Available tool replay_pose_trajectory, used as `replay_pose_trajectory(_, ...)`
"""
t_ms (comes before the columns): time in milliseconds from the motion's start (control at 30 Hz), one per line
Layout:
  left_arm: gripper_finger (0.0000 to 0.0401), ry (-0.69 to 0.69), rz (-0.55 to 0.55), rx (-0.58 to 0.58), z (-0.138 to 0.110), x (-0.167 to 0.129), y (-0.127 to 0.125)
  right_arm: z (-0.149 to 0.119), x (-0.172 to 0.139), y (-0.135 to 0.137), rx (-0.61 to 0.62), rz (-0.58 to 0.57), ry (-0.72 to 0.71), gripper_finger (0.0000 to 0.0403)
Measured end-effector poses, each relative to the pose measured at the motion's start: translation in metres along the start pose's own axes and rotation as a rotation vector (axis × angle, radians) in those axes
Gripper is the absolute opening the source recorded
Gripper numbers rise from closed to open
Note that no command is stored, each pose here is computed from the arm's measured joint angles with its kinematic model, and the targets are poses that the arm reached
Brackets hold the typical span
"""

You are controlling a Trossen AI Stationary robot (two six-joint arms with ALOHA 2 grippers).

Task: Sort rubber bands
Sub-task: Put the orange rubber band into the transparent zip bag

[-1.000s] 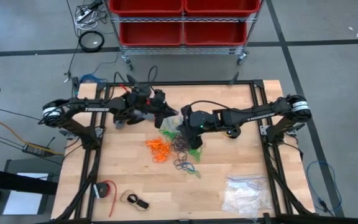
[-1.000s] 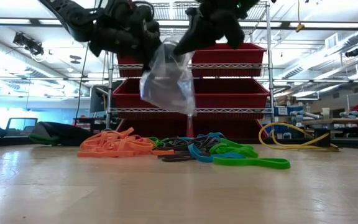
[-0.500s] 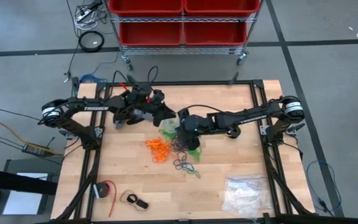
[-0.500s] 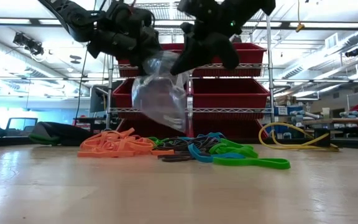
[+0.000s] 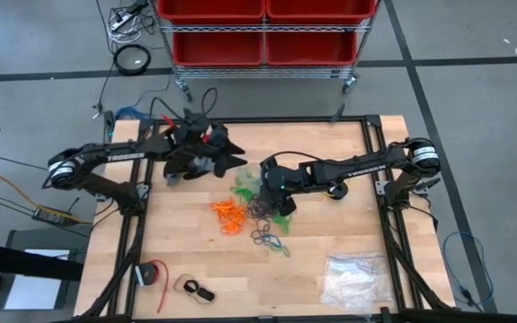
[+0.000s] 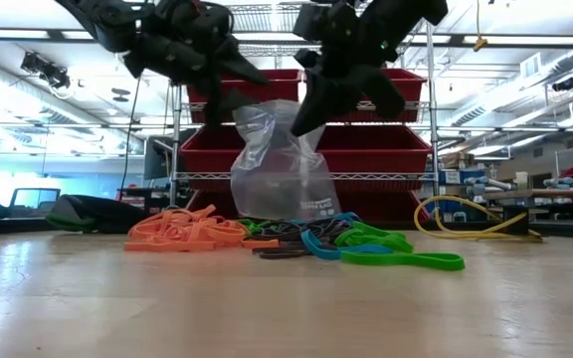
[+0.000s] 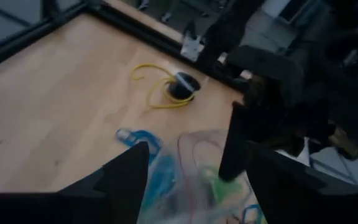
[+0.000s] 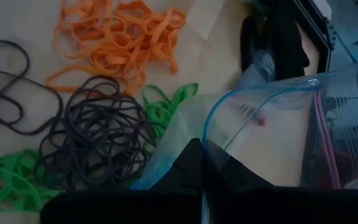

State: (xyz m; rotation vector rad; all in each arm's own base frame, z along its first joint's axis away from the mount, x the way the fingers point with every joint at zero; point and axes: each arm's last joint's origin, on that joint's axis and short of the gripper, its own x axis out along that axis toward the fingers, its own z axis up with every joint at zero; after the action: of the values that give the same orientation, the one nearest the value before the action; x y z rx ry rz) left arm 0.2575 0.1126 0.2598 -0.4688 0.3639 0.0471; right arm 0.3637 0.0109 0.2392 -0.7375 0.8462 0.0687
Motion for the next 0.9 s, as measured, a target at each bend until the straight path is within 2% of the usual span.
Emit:
replay_pose_trajectory(200,0.0273,0.132,0.103,-0.001,-0.011,-0.02,-0.003,-0.002,-0.002,0.0,-0.011,-0.008,0.025,0.0)
replay_pose_trajectory(400,0.0265,0.252,0.201,0.004,-0.029,-0.024,-0.01,-0.002,-0.007,-0.002,-0.017,-0.022,0.026,0.0)
replay_pose_trajectory(533,0.0254,0.306,0.183,0.0,-0.046,-0.02,-0.017,-0.005,-0.013,-0.002,-0.055,-0.008,0.057,0.0)
replay_pose_trajectory(733,0.0244,0.377,0.117,-0.016,-0.083,-0.01,-0.027,-0.009,-0.026,-0.007,-0.137,-0.03,0.1,0.0)
replay_pose_trajectory(900,0.0243,0.412,0.084,-0.022,-0.109,-0.005,-0.035,-0.01,-0.038,-0.016,-0.142,0.004,0.135,0.0)
